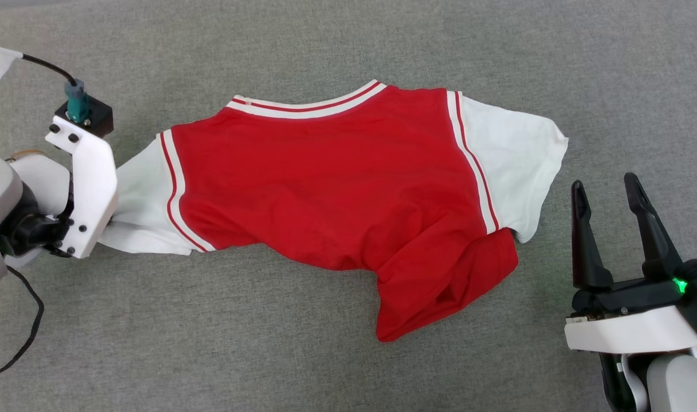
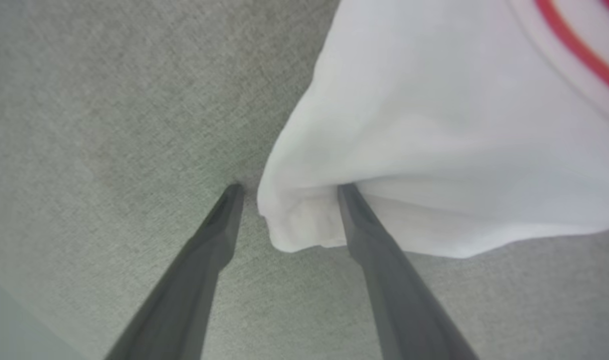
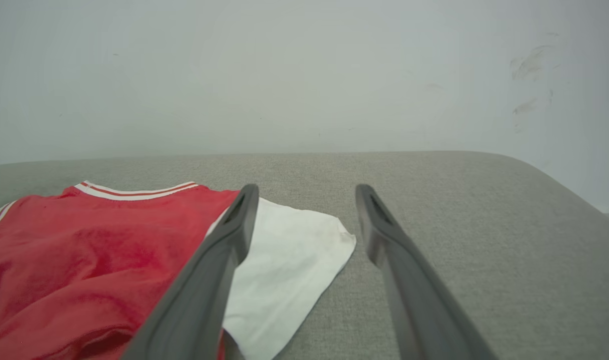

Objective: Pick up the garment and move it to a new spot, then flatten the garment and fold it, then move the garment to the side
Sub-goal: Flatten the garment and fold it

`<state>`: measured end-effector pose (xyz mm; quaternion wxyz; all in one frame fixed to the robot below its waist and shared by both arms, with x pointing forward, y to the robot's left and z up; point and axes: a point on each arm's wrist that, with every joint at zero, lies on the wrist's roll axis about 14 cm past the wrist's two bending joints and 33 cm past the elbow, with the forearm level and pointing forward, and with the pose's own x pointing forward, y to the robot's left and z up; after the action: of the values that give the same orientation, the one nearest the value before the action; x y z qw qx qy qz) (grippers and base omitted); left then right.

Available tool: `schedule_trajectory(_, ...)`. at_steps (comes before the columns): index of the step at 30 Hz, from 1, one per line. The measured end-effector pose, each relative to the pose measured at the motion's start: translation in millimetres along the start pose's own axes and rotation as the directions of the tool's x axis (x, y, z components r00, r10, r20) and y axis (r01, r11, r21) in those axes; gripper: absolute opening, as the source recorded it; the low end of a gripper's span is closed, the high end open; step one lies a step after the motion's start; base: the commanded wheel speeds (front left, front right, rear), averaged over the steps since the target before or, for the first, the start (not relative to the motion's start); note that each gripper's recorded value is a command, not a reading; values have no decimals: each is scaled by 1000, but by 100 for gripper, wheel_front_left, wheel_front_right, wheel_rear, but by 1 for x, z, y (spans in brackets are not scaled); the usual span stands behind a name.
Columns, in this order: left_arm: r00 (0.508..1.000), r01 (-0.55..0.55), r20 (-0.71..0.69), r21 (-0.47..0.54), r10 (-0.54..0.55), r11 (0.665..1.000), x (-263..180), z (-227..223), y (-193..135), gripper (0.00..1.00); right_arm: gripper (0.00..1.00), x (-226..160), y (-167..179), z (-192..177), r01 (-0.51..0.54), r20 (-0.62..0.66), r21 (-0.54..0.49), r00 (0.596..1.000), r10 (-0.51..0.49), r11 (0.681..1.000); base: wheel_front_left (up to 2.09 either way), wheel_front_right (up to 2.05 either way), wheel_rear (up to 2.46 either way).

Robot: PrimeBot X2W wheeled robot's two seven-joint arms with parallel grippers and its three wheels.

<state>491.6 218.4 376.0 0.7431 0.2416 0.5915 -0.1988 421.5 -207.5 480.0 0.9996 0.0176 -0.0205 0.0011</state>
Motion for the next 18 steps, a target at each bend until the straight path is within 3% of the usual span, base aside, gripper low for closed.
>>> schedule_trajectory(2,1000,7,-3,4,-7,1000,2,-1,-1,0,100,1,0,-1,0,-3,-2,1000,0,1000,0,0,0)
schedule_trajectory(11,996,12,89,10,-13,1000,-18,0,-6,0,100,8,-15,32,23,90,-34,996,-20,999,0,0,0)
schedule_trajectory(18,971,-16,237,28,9,999,-62,10,-4,0,100,42,-33,91,-18,174,-219,983,58,976,0,0,0)
